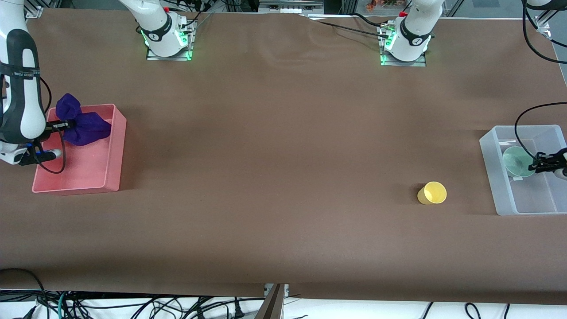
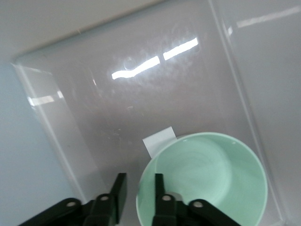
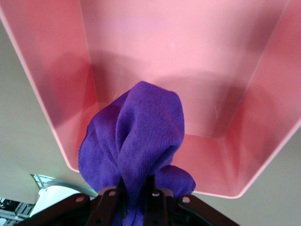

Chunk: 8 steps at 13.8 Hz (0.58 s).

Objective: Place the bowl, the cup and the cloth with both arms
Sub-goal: 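Release the cloth in the pink bin while the left gripper releases the bowl, then move the left gripper to the yellow cup and grasp it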

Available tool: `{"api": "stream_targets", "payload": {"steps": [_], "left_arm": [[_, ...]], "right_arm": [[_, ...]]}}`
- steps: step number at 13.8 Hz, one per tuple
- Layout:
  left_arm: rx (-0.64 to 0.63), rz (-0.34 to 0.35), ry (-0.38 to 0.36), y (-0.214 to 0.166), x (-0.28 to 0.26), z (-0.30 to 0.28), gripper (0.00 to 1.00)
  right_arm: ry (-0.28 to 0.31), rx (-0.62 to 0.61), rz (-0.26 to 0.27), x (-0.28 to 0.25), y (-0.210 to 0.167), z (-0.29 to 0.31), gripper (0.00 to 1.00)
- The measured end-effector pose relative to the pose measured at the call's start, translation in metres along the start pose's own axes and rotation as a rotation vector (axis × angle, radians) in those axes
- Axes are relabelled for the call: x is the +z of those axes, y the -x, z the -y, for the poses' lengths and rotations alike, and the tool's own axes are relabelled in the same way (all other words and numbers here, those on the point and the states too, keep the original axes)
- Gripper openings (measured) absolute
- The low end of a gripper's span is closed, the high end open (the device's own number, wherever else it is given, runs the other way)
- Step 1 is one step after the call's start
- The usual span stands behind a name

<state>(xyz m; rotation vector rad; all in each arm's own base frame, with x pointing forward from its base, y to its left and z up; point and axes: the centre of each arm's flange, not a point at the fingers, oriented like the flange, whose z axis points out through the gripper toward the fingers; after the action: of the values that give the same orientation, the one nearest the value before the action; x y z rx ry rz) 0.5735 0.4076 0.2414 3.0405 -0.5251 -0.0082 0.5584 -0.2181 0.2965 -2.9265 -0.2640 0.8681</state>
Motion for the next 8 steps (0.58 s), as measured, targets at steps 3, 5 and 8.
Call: {"api": "stream_targets", "payload": {"steps": [3, 5, 8], "left_arm": [[0.060, 0.026, 0.023, -0.039, -0.085, -0.038, 0.70], [0.068, 0.045, 0.027, -0.085, -0.135, -0.092, 0.89], [0.016, 0.073, 0.029, -0.161, -0.131, -0.185, 0.98]], "right_arm": [[-0.003, 0.000, -0.071, -0.026, 0.000, 0.003, 0.43], [-0.004, -0.047, -0.158, -0.089, 0.006, 0.032, 0.61], [0.049, -0.125, -0.276, -0.194, 0.021, 0.122, 0.93]]}}
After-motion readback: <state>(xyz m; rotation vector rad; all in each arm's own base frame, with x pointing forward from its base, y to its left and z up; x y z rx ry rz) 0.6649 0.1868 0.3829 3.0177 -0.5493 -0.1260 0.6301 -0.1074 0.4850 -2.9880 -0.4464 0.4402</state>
